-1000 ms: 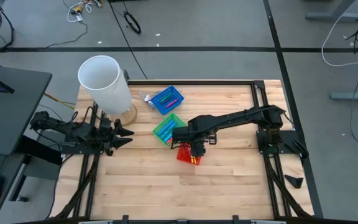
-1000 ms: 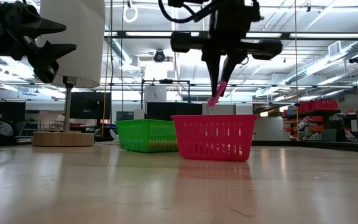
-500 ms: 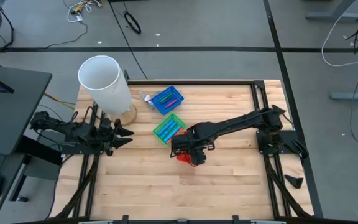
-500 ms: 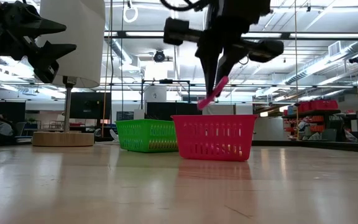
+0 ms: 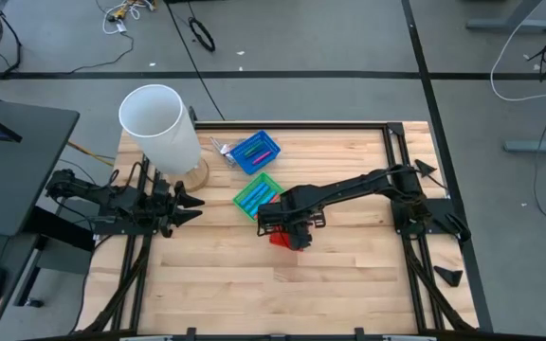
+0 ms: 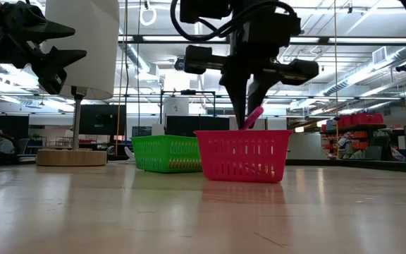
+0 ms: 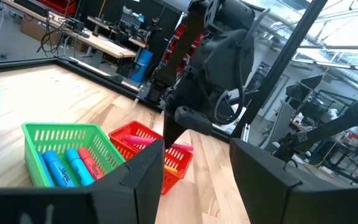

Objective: Pick & Place Markers
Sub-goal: Put the pink pen into the red bin, then return to Home Position

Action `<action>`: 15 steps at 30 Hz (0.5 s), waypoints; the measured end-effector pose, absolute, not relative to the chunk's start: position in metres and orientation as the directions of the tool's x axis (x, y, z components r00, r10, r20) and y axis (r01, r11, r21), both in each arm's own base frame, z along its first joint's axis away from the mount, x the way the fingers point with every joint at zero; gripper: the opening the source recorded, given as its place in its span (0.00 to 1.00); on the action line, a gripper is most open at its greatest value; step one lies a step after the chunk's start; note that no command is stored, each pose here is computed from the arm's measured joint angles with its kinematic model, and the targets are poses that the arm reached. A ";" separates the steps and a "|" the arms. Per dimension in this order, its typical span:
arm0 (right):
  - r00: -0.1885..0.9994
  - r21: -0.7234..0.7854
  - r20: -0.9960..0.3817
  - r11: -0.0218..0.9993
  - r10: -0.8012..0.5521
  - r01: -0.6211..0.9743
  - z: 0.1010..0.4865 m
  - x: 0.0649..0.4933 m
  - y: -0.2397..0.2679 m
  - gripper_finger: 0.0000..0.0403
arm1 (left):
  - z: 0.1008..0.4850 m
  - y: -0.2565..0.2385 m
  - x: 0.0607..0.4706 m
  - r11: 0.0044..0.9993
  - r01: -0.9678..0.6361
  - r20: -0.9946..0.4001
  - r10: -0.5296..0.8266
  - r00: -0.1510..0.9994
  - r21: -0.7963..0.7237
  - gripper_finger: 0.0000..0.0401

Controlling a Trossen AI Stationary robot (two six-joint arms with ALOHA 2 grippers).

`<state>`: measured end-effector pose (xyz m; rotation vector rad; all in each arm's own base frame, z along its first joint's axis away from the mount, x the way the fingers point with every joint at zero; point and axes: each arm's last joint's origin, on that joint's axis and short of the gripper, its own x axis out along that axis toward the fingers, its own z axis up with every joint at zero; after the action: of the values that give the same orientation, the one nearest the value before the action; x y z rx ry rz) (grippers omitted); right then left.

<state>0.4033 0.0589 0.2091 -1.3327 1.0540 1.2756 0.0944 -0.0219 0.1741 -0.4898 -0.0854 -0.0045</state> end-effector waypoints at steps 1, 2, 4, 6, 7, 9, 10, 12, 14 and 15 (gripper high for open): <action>0.069 -0.076 -0.996 -0.145 0.047 -0.987 0.208 0.403 0.059 0.08 | 0.174 -0.022 0.094 0.883 0.025 0.083 0.016 0.996 -0.469 0.47; 0.064 -0.072 -0.996 -0.138 0.058 -0.988 0.207 0.402 0.060 0.10 | 0.174 -0.022 0.094 0.882 0.025 0.083 0.016 0.996 -0.470 0.47; 0.056 -0.066 -0.995 -0.127 0.077 -0.990 0.206 0.401 0.061 0.14 | 0.174 -0.022 0.094 0.883 0.025 0.083 0.016 0.996 -0.469 0.47; 0.048 -0.059 -0.995 -0.127 0.084 -0.990 0.203 0.401 0.061 0.17 | 0.174 -0.022 0.094 0.883 0.025 0.083 0.016 0.996 -0.469 0.47; 0.045 -0.055 -0.996 -0.127 0.083 -0.990 0.202 0.400 0.061 0.19 | 0.174 -0.022 0.094 0.883 0.025 0.083 0.016 0.996 -0.470 0.47; 0.041 -0.050 -0.996 -0.126 0.080 -0.991 0.201 0.399 0.060 0.21 | 0.174 -0.022 0.094 0.882 0.025 0.083 0.016 0.996 -0.470 0.47; 0.040 -0.049 -0.996 -0.126 0.077 -0.991 0.201 0.399 0.060 0.22 | 0.174 -0.022 0.094 0.883 0.025 0.083 0.016 0.996 -0.470 0.47; 0.040 -0.049 -0.996 -0.125 0.075 -0.991 0.200 0.399 0.059 0.24 | 0.174 -0.022 0.094 0.883 0.025 0.083 0.016 0.996 -0.469 0.47; 0.045 -0.054 -0.996 -0.125 0.076 -0.991 0.201 0.399 0.060 0.25 | 0.174 -0.022 0.094 0.883 0.025 0.083 0.016 0.996 -0.470 0.47; 0.048 -0.057 -0.996 -0.124 0.076 -0.991 0.202 0.399 0.059 0.26 | 0.174 -0.022 0.094 0.883 0.025 0.083 0.016 0.996 -0.469 0.47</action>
<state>0.3994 0.0595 0.2017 -1.2706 1.0536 1.2955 0.0944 -0.0219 0.1742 -0.4895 -0.0854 -0.0046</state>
